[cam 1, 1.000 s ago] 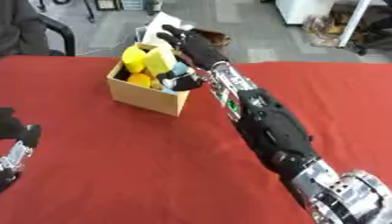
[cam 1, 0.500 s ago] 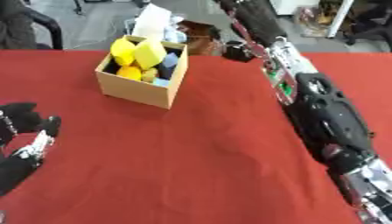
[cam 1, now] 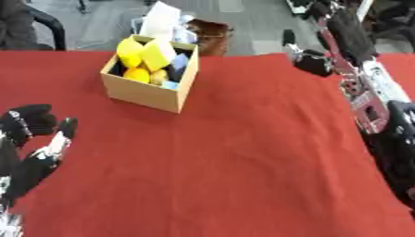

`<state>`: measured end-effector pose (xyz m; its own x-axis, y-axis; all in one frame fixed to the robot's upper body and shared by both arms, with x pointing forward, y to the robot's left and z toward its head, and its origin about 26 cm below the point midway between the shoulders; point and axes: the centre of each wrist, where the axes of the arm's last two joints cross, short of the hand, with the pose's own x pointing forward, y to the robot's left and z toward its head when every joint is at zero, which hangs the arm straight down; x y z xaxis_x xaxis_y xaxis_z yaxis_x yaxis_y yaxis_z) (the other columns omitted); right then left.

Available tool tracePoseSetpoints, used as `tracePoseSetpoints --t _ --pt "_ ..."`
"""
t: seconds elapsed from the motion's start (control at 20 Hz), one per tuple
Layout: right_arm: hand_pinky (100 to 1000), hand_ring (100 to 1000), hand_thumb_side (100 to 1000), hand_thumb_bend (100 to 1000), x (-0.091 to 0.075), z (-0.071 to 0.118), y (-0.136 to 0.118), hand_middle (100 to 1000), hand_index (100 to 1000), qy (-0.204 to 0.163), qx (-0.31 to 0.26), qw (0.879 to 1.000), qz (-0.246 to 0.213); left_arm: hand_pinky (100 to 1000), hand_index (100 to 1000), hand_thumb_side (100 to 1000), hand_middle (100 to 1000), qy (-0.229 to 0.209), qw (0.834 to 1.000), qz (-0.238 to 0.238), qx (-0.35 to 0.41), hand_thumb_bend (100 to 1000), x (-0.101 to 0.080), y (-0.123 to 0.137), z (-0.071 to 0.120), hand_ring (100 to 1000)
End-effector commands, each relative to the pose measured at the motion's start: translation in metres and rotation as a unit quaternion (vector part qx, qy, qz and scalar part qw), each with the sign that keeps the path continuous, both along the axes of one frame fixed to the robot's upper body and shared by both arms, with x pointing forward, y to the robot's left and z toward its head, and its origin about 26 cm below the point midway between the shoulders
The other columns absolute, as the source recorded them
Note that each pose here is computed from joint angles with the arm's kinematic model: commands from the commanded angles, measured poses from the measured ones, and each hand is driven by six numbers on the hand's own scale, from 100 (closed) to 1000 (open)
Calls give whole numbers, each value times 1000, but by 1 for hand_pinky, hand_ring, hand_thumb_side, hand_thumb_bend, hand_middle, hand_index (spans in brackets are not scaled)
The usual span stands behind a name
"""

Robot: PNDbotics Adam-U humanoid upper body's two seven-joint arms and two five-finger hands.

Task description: Pick up objects on the table and place them in the box.

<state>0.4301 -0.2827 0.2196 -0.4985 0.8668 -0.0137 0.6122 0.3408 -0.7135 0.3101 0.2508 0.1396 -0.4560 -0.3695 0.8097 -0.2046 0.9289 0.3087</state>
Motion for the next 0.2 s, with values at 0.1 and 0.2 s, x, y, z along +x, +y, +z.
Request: tracePoseSetpoints --t 0.1,0.2 --pt "674 588 290 100 -22 7 -6 688 846 -18 54 998 -10 650 705 413 559 -17 1000 6 9 508 -1 4 7 633" --pt "671 584 266 100 -32 -3 -6 684 845 -6 82 997 -13 651 707 398 563 -19 1000 5 10 533 -1 4 7 636"
